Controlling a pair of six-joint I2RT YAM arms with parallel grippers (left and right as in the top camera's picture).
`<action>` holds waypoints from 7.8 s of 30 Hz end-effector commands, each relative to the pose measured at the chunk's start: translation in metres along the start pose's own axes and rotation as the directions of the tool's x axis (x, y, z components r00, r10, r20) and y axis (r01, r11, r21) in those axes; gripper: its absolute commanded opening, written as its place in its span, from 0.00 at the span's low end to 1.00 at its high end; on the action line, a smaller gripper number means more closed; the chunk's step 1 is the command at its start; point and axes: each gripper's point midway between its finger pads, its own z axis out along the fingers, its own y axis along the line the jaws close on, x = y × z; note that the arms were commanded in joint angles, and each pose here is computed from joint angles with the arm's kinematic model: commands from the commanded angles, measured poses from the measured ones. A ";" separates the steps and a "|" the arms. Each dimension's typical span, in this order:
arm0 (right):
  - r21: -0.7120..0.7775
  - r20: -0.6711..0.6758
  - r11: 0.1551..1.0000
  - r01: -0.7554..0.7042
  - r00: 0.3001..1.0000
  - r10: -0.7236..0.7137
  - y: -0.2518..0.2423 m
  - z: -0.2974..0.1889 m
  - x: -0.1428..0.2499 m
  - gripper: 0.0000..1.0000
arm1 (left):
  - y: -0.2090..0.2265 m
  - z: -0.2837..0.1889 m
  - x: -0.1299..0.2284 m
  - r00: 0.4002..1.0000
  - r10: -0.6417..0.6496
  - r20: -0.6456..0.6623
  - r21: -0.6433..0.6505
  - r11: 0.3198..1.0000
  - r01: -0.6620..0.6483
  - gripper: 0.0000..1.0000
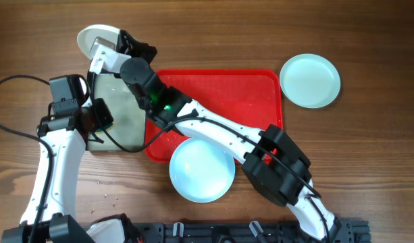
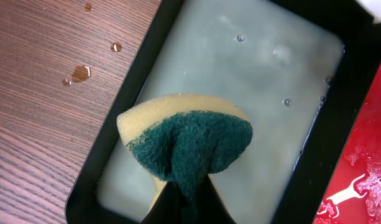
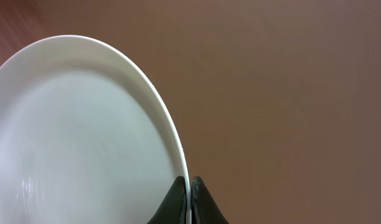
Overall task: Clean dirty plates on tray and stack at the side
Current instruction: 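Lift the white plate with the right gripper and tilt it over the black tray, then carry the white plate right and stack it on the teal plate, then release the white plate and move the right gripper to the light-blue plate, then drag the light-blue plate up the red tray and grip its rim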
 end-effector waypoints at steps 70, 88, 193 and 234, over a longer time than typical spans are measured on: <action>0.817 -0.570 0.364 -0.446 -0.533 0.625 -0.158 -0.258 0.548 0.05 | 0.001 0.002 0.003 1.000 -0.009 -0.011 0.001 1.000 0.009 0.04; 0.384 -0.836 0.193 -0.903 -0.252 0.487 -0.134 -0.190 0.462 0.73 | -0.004 0.002 0.000 1.000 -0.010 -0.002 0.029 1.000 0.010 0.04; -0.197 -0.945 0.685 -0.701 0.322 0.059 0.040 -0.183 0.260 0.04 | -0.004 0.002 -0.002 1.000 -0.014 0.004 0.031 0.999 0.014 0.04; 0.286 -0.941 0.473 -0.833 -0.151 0.302 0.034 -0.190 0.306 0.31 | -0.008 0.002 -0.002 1.000 -0.014 0.006 0.051 0.999 0.013 0.04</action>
